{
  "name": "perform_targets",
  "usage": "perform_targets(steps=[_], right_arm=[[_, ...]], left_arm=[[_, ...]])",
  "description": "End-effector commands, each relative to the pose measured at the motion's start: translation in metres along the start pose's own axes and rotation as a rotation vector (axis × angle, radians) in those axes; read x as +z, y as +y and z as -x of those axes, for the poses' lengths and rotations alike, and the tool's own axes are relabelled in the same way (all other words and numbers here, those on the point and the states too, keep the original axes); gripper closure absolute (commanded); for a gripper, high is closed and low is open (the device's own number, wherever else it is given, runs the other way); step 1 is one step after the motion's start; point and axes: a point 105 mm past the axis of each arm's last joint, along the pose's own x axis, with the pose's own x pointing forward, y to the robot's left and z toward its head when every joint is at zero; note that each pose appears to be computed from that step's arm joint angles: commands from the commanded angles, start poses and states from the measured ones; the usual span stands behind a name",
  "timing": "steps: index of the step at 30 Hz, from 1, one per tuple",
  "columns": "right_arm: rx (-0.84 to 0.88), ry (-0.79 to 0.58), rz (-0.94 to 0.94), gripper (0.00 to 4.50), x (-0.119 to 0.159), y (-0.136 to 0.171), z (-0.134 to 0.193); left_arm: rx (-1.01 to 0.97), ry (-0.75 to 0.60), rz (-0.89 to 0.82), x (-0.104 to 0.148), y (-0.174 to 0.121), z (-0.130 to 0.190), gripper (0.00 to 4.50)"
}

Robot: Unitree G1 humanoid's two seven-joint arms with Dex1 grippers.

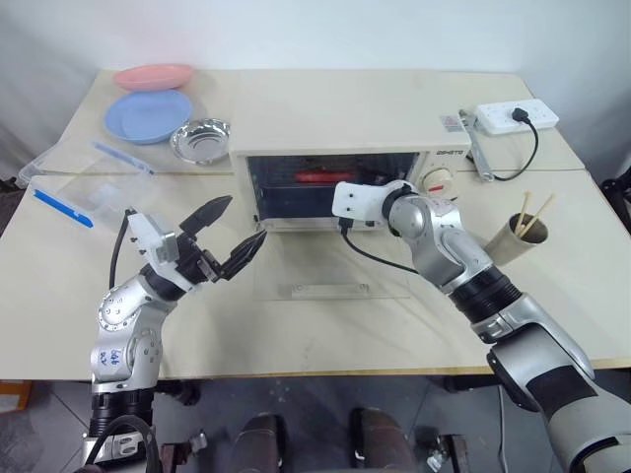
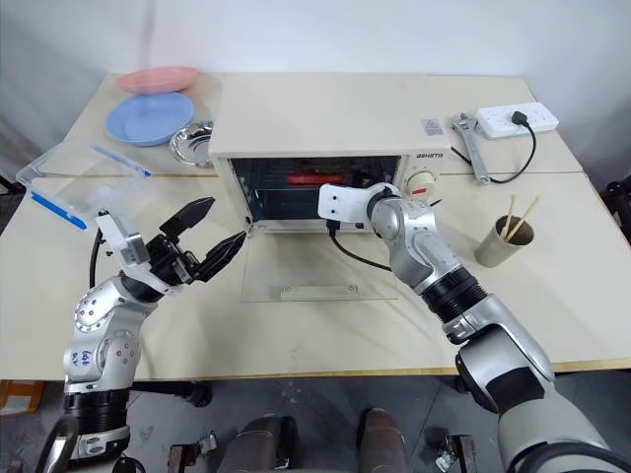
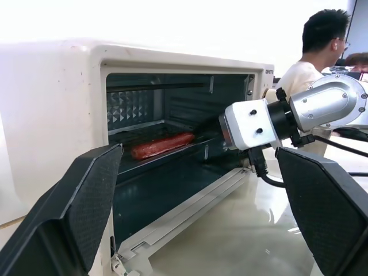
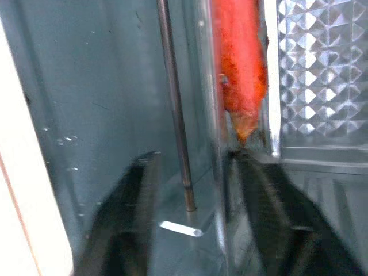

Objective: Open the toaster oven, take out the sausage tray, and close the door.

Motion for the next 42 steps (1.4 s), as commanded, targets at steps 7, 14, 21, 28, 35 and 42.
perform_targets(steps=[7,14,21,28,35,42], right_arm=[[-0.128,-0.046,0.104,4.49,0.014,-0.006,0.018],[-0.242,-0.050,0.169,4.49,0.015,-0.009,0.032],[-0.265,-0.066,0.182,4.49,0.018,-0.001,0.041],[-0.316,-0.084,0.189,4.49,0.015,0.000,0.063],[-0.318,-0.126,0.199,4.49,0.017,0.007,0.081],[-0.327,-0.150,0.200,4.49,0.019,0.011,0.098]], left_arm=[[-0.048,-0.029,-0.007,0.007,0.003,-0.018,0.00],[-0.063,-0.032,-0.014,0.008,0.008,-0.025,0.00],[-0.066,-0.031,-0.020,0.007,0.011,-0.028,0.00],[-0.066,-0.025,-0.030,0.007,0.015,-0.029,0.00],[-0.077,-0.013,-0.034,0.006,0.020,-0.030,0.00],[-0.089,-0.008,-0.040,0.005,0.024,-0.031,0.00]])
